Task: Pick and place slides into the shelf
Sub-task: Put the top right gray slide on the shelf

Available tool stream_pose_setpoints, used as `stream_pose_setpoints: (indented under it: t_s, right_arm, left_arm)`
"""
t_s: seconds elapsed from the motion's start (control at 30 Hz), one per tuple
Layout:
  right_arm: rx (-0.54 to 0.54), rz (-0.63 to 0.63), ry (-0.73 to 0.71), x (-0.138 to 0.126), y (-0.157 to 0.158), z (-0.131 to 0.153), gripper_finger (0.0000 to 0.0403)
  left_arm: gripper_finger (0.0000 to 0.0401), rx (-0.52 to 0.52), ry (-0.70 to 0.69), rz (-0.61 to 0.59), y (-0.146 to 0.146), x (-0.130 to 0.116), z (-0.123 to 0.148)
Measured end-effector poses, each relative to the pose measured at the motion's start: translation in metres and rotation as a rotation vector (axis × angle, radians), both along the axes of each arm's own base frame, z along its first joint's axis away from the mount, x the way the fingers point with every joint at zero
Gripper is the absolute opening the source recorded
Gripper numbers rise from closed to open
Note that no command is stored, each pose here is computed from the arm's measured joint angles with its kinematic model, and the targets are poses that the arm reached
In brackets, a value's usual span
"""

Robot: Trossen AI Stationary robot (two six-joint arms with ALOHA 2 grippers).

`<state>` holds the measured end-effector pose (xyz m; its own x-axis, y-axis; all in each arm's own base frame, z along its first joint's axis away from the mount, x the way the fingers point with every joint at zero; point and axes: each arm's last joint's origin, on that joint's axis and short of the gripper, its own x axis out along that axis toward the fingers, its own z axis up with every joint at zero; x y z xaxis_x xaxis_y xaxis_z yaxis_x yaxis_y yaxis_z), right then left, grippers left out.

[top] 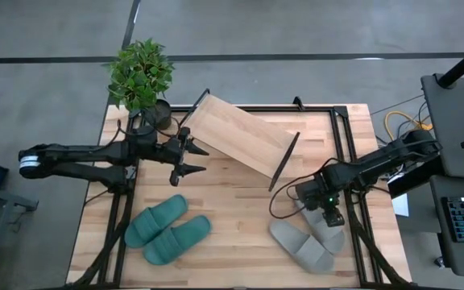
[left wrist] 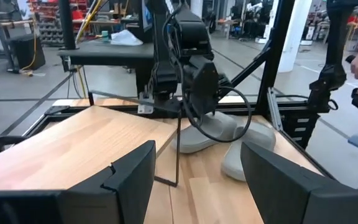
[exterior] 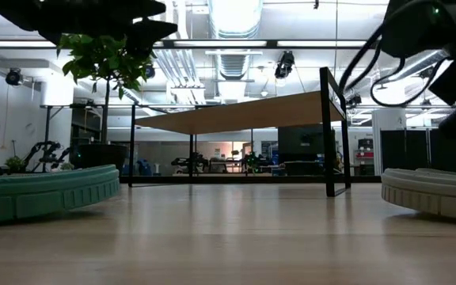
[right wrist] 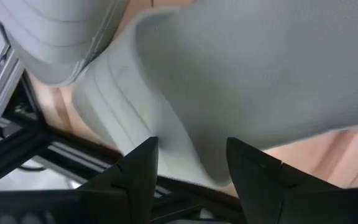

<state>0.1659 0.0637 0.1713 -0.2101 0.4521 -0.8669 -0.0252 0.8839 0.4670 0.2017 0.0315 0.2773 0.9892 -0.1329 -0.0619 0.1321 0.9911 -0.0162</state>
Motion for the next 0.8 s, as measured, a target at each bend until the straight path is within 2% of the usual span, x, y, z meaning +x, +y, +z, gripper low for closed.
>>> stream_pose_setpoints:
  t_s: [0.2,0.47,0.6,0.8]
  right_arm:
    - [0.105,-0.009,0.054,0.001,0.003,-0.002,0.0171]
    - [0.111,-0.01,0.058,0.003,0.004,-0.005,0.0155]
    - [0.125,0.018,0.037,0.003,0.005,-0.005,0.0116]
    - [0.225,0.075,0.014,0.002,0.007,-0.003,0.0028]
  left_arm:
    - [0.0222,-0.005,0.026,0.0,0.001,0.005,-0.005]
    - [0.0222,-0.005,0.027,0.0,0.003,0.012,-0.01]
    - [0.0222,-0.007,0.039,0.0,0.003,0.015,-0.012]
    - [0.0222,-0.01,0.055,0.003,0.004,0.018,-0.016]
